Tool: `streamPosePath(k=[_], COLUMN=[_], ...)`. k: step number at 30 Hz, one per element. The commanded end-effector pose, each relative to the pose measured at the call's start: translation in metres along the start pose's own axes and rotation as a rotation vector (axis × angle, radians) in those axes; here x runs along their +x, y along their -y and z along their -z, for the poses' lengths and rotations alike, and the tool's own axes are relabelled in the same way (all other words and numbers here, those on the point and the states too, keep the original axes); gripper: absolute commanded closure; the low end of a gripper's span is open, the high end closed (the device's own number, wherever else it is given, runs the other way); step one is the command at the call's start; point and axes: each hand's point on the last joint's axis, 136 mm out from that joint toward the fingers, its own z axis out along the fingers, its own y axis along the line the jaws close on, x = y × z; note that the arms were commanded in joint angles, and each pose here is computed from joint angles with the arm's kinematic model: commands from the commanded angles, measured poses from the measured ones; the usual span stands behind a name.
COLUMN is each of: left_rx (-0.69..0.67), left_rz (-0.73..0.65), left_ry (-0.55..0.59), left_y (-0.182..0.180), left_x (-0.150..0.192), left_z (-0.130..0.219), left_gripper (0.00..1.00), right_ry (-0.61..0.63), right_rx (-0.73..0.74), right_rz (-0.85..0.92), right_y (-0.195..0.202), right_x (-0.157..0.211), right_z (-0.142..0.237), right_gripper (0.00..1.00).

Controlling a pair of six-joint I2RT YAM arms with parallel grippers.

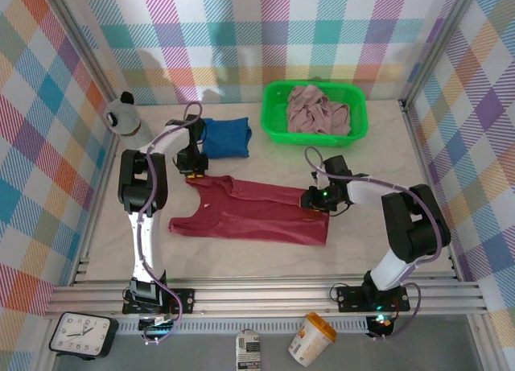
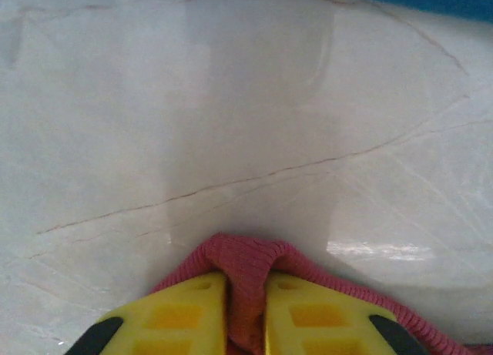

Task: Fold and stack the tank tops

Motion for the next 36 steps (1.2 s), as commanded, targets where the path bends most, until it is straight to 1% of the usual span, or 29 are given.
streamPosePath(k=[1,4,5,9,14,16,18,22,24,28,30,32,36], left_rx=[-0.004,0.003,-0.005,-0.041,0.056,0.066,0.055,0.033,-0.017,-0.144,-0.185,-0.200,-0.187], left_rz=[0.019,0.011,0.006,0.003,0.016,0.014,0.007,-0.008,-0.014,-0.054,-0.069,-0.079,-0.078], left_ry=[0.023,0.048,0.053,0.037,0.113,0.116,0.108,0.042,0.031,0.049,0.045,0.038,0.029], left_y=[-0.015,-0.015,-0.017,-0.029,-0.018,-0.017,-0.020,-0.024,-0.032,-0.053,-0.061,-0.063,-0.060], left_x=[-0.005,-0.009,-0.010,-0.005,0.002,0.009,0.016,0.030,0.031,0.026,0.024,0.022,0.019], left_z=[0.006,0.016,0.019,0.023,0.040,0.042,0.035,0.014,0.009,0.006,0.004,0.000,-0.006], left_gripper=[0.90,0.99,1.00,1.00,1.00,1.00,1.00,1.00,0.99,0.99,0.99,0.97,0.94], right_ry=[-0.065,-0.058,-0.056,-0.055,-0.041,-0.038,-0.036,-0.027,-0.025,-0.011,-0.007,-0.003,0.032], right_rx=[0.091,0.091,0.090,0.097,0.095,0.097,0.099,0.098,0.097,0.102,0.103,0.102,0.085], right_rz=[-0.045,-0.052,-0.053,-0.067,-0.062,-0.066,-0.067,-0.062,-0.063,-0.067,-0.069,-0.068,-0.023], right_y=[0.029,0.031,0.031,0.033,0.033,0.033,0.034,0.034,0.033,0.034,0.035,0.035,0.029], right_x=[0.024,0.023,0.022,0.021,0.021,0.020,0.020,0.018,0.018,0.018,0.018,0.018,0.013], right_z=[-0.004,-0.003,-0.003,-0.003,-0.002,-0.002,-0.002,-0.002,-0.001,-0.001,0.000,0.000,0.006], right_gripper=[0.68,0.68,0.68,0.68,0.68,0.68,0.68,0.68,0.68,0.68,0.68,0.68,0.68])
